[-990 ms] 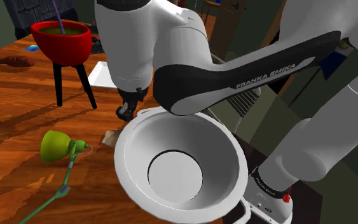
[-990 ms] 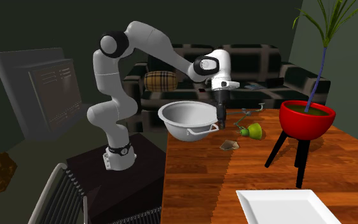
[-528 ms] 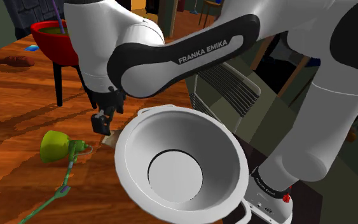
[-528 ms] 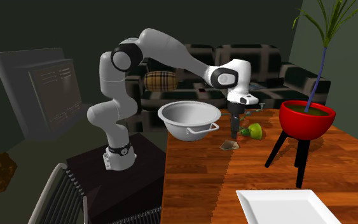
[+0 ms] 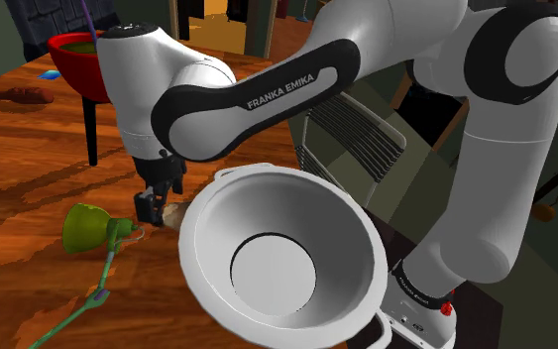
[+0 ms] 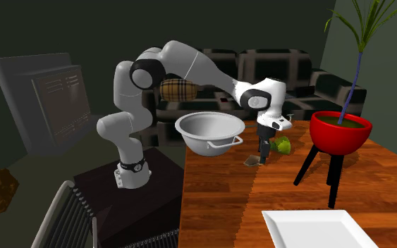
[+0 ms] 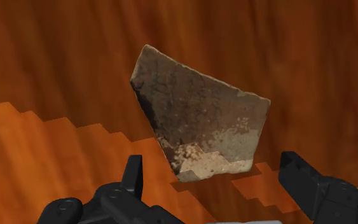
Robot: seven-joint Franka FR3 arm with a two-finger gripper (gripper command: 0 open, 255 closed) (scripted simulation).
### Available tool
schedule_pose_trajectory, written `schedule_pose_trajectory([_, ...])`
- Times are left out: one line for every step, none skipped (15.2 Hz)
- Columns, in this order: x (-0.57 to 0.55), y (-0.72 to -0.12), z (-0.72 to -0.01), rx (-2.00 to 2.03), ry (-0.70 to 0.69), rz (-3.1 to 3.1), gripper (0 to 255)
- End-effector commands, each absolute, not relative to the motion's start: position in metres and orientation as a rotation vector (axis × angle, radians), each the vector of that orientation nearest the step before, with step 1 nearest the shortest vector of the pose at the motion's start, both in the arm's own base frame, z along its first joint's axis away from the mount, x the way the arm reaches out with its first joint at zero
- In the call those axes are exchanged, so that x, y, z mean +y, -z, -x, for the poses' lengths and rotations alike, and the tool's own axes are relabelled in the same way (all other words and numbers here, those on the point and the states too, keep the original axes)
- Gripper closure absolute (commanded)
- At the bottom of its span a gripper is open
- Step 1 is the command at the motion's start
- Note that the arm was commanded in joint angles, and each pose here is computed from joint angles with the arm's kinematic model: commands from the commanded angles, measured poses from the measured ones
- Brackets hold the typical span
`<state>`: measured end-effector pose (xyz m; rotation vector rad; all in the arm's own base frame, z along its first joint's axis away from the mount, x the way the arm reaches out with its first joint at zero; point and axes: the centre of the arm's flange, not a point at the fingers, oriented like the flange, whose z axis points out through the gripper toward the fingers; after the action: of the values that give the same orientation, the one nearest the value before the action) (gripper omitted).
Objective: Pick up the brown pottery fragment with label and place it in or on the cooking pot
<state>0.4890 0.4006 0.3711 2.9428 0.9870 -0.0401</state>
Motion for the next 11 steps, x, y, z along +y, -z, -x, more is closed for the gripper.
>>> schedule_pose_trajectory([0.4008,-0.3568,-0.4892,0.988,0.040,-2.943,0])
schedule_pose_trajectory([0.4008,-0.3568,-0.4891,0.988,0.040,-2.943,0])
schedule_pose_trajectory([0.4008,-0.3568,-0.4891,0.988,0.040,-2.943,0])
schedule_pose_trajectory([0.4008,-0.3568,-0.4891,0.988,0.040,-2.943,0])
schedule_pose_trajectory([0.4008,-0.3568,-0.4891,0.988,0.040,-2.943,0])
schedule_pose_trajectory([0.4008,-0.3568,-0.4892,0.988,0.040,-2.943,0])
schedule_pose_trajectory([0.4008,-0.3568,-0.4892,0.988,0.040,-2.943,0])
schedule_pose_trajectory([0.4008,-0.3568,-0.4892,0.988,0.040,-2.943,0])
schedule_pose_trajectory([0.4008,-0.3569,-0.4892,0.988,0.040,-2.943,0])
schedule_pose_trajectory([0.4008,-0.3569,-0.4892,0.988,0.040,-2.943,255])
schedule_pose_trajectory([0.4008,-0.3569,-0.4892,0.988,0.040,-2.943,255])
